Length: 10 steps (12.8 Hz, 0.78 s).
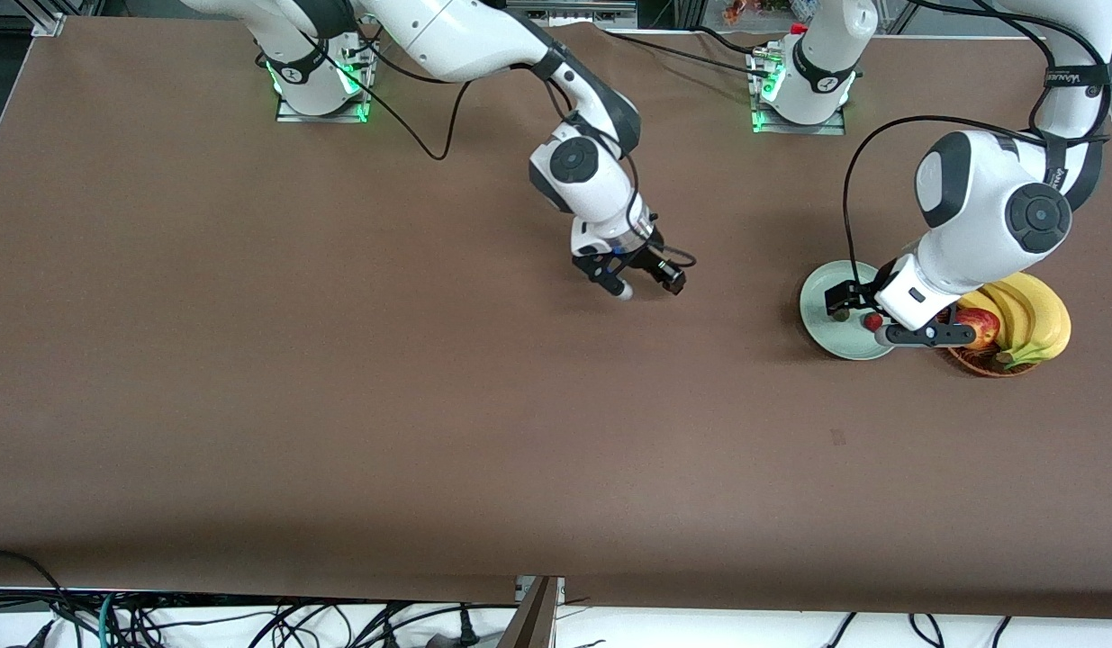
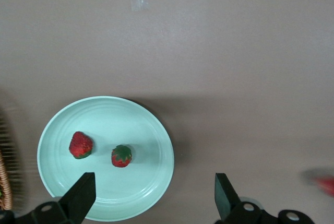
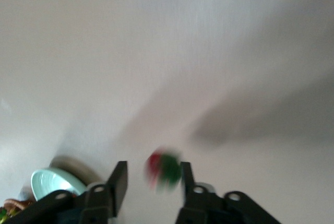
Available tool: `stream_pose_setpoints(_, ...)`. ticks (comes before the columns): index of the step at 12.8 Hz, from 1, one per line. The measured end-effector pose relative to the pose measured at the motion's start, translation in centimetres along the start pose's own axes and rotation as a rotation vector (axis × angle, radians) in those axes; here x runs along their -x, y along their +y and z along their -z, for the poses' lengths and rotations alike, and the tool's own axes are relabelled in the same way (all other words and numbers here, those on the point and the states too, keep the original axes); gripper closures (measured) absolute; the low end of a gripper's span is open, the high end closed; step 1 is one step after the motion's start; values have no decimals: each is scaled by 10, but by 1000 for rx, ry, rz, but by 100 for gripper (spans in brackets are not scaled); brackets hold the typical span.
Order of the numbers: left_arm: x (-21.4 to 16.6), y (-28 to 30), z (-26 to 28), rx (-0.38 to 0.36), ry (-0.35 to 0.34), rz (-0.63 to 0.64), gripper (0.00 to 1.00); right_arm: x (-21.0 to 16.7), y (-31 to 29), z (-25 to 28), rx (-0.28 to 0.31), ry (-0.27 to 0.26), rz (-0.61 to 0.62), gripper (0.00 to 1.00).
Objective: Collect all strawberries into plate
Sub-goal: 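Carry the last strawberry toward the plate and set it down, then grasp the strawberry with the left gripper while the right gripper withdraws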
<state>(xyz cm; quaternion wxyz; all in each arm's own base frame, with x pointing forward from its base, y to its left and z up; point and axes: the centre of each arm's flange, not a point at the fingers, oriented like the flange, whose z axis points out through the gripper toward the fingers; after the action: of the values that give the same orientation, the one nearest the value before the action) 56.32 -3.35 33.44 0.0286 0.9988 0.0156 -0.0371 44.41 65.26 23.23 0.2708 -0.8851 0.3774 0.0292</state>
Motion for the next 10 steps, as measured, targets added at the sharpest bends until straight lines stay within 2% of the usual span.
stream_pose_setpoints(2, 1, 0, -1, 0, -2, 1, 0, 1, -3, 2, -9, 8, -7, 22)
stream_pose_setpoints(3, 1, 0, -1, 0, -3, 1, 0, -9, -8, 6, 1, 26, -8, 17)
stream_pose_setpoints(4, 1, 1, -1, 0, -3, 0, 0, -25, -13, 11, 37, 52, -8, 17)
stream_pose_setpoints(6, 1, 4, -2, 1, -3, 1, 0, -62, -28, 37, 144, 92, 37, 15)
stream_pose_setpoints(10, 11, 56, -10, 4, -14, 38, 0, -145, -54, 135, 318, 44, 188, 15)
